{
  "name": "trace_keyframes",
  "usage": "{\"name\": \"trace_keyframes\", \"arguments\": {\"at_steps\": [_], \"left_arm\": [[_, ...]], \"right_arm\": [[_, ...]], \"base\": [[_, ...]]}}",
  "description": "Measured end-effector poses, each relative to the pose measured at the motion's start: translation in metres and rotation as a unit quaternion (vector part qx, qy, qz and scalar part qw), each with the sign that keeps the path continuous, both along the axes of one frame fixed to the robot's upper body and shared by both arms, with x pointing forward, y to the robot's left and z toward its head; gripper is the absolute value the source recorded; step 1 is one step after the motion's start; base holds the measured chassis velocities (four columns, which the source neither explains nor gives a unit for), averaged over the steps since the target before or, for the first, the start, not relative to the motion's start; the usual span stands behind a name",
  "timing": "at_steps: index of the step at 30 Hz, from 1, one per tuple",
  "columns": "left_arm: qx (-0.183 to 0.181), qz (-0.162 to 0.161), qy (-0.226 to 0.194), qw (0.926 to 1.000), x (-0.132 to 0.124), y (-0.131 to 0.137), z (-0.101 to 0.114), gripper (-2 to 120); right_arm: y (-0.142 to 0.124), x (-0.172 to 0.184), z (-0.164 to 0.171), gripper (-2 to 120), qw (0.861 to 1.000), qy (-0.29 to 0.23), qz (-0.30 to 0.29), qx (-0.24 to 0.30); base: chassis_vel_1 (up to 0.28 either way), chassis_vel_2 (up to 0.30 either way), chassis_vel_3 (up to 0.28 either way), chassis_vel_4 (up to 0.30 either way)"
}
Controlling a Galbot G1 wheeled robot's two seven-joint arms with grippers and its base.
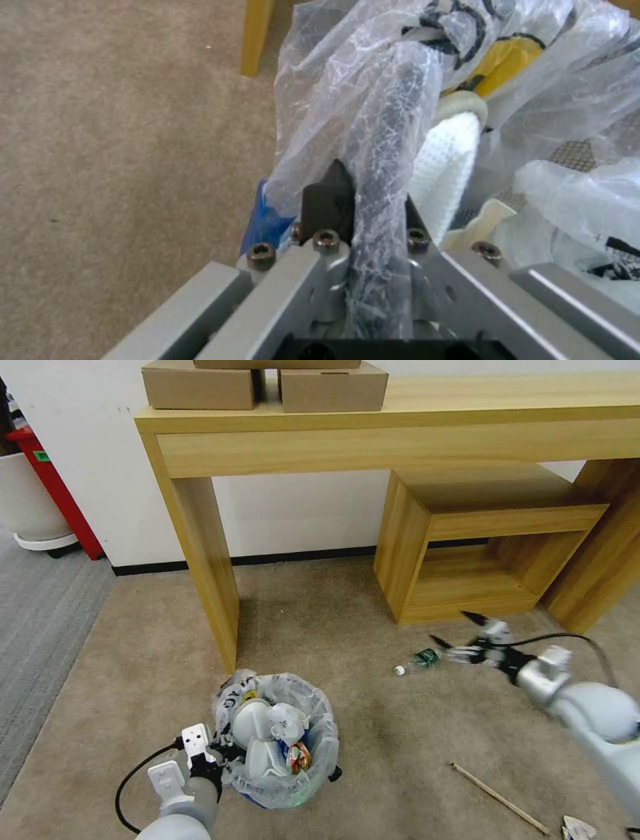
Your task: Pick up the trash bin and place the garbage on the floor into it.
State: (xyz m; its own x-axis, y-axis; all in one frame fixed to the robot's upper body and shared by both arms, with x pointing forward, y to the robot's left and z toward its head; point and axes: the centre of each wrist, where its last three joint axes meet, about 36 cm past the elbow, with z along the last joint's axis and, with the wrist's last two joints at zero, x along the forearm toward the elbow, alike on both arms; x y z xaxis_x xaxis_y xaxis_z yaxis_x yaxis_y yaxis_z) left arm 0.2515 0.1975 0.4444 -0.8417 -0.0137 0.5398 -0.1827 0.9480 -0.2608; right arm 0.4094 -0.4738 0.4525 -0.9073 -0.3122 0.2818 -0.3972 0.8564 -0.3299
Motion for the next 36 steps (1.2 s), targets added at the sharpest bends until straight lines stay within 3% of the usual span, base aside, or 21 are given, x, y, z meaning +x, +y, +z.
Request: {"name": "trace_keyframes", "arguments": {"at_steps": [8, 15, 19, 23, 36], "left_arm": [[-0.003, -0.023, -0.005, 0.9997, -0.001, -0.005, 0.002, 0], [-0.007, -0.043, -0.009, 0.9990, 0.002, -0.009, 0.004, 0], [-0.011, -0.056, -0.009, 0.9983, 0.004, -0.014, 0.004, 0], [-0.013, -0.061, -0.007, 0.9980, 0.004, -0.016, 0.003, 0], [-0.024, -0.051, -0.012, 0.9983, 0.005, -0.015, 0.012, 0]], "right_arm": [[-0.044, -0.031, -0.004, 100, 0.997, 0.017, -0.061, -0.044], [-0.078, -0.064, -0.036, 100, 0.993, 0.035, -0.087, -0.069], [-0.102, -0.091, -0.076, 100, 0.998, 0.045, 0.001, -0.052], [-0.107, -0.104, -0.097, 100, 0.995, 0.062, 0.058, -0.045], [-0.100, -0.133, -0.125, 100, 0.980, 0.119, 0.153, -0.040]], "base": [[0.000, 0.000, 0.000, 0.000], [0.000, 0.000, 0.000, 0.000], [0.000, 0.000, 0.000, 0.000], [0.000, 0.000, 0.000, 0.000], [0.000, 0.000, 0.000, 0.000]]}}
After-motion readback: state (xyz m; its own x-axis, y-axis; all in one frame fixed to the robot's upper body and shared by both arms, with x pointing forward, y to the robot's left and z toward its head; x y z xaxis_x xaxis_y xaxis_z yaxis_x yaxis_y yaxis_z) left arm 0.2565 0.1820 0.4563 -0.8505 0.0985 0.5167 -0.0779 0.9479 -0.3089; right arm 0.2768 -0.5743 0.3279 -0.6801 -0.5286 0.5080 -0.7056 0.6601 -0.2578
